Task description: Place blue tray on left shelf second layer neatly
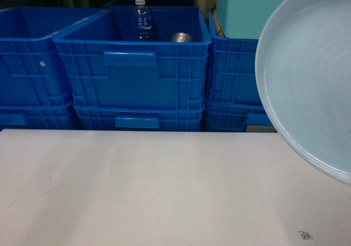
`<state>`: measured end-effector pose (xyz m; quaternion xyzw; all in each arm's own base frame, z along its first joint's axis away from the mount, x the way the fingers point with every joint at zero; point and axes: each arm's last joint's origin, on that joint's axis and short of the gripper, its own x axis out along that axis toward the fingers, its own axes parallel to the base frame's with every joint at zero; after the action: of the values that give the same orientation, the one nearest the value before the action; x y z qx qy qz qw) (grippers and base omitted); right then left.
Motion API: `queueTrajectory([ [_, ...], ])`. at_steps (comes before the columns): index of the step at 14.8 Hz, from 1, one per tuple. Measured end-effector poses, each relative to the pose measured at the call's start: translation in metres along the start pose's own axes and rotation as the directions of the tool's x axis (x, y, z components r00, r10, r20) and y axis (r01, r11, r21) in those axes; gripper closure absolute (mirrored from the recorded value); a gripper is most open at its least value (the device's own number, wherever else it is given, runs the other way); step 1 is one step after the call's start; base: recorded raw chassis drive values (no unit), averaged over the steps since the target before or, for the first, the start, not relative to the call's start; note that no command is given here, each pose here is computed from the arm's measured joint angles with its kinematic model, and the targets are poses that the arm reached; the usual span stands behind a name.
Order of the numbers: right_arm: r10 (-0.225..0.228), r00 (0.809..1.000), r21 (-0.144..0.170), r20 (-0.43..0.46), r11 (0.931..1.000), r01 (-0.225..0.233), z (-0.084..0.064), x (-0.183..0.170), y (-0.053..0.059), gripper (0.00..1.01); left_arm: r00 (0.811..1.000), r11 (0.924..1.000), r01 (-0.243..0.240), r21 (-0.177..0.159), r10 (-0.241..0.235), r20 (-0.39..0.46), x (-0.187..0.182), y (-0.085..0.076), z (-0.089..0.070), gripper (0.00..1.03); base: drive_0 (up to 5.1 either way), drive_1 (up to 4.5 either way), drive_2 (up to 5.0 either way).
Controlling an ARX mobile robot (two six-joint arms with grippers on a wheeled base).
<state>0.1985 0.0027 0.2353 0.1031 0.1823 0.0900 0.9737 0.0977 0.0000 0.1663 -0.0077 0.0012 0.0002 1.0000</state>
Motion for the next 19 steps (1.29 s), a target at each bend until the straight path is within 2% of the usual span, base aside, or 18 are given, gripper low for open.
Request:
queueTrajectory([
  [1,-0.014,0.998,-0.049,0.056,0.9987,0.016,-0.001,-0.01,0.008,0.99,1.0,1.0,0.0,0.0,0.0,0.0,0.0,0.0,0.0,0.05,0.0,0.0,0.0],
  [2,-0.043,0.995,-0.086,0.092,0.995,0.051,-0.005,-0.017,0.011,0.99,1.0,1.0,0.0,0.0,0.0,0.0,0.0,0.0,0.0,0.05,0.0,0.0,0.0],
  [3,-0.091,0.989,-0.117,0.119,0.9876,0.105,-0.01,-0.021,0.01,0.99,1.0,1.0,0.0,0.0,0.0,0.0,0.0,0.0,0.0,0.05,0.0,0.0,0.0],
  [8,-0.135,0.98,-0.135,0.145,0.9788,0.154,-0.012,-0.026,0.008,0.99,1.0,1.0,0.0,0.0,0.0,0.0,0.0,0.0,0.0,0.05,0.0,0.0,0.0],
  [11,-0.134,0.979,-0.129,0.156,0.9796,0.155,-0.011,-0.028,0.003,0.99,1.0,1.0,0.0,0.0,0.0,0.0,0.0,0.0,0.0,0.05,0.0,0.0,0.0],
  [13,-0.154,0.98,-0.12,0.129,0.9782,0.169,-0.015,-0.024,-0.002,0.99,1.0,1.0,0.0,0.0,0.0,0.0,0.0,0.0,0.0,0.05,0.0,0.0,0.0],
  [14,-0.091,0.984,-0.119,0.156,0.9868,0.11,-0.012,-0.027,0.004,0.99,1.0,1.0,0.0,0.0,0.0,0.0,0.0,0.0,0.0,0.05,0.0,0.0,0.0],
  [15,-0.078,0.984,-0.114,0.161,0.9887,0.097,-0.013,-0.031,0.007,0.99,1.0,1.0,0.0,0.0,0.0,0.0,0.0,0.0,0.0,0.05,0.0,0.0,0.0],
  [16,-0.055,0.984,-0.137,0.169,0.9875,0.079,-0.014,-0.041,0.016,0.99,1.0,1.0,0.0,0.001,0.0,0.0,0.0,0.0,0.0,0.05,0.0,0.0,0.0],
  [19,-0.056,0.983,-0.128,0.176,0.9886,0.079,-0.013,-0.043,0.017,0.99,1.0,1.0,0.0,0.001,0.0,0.0,0.0,0.0,0.0,0.05,0.0,0.0,0.0],
])
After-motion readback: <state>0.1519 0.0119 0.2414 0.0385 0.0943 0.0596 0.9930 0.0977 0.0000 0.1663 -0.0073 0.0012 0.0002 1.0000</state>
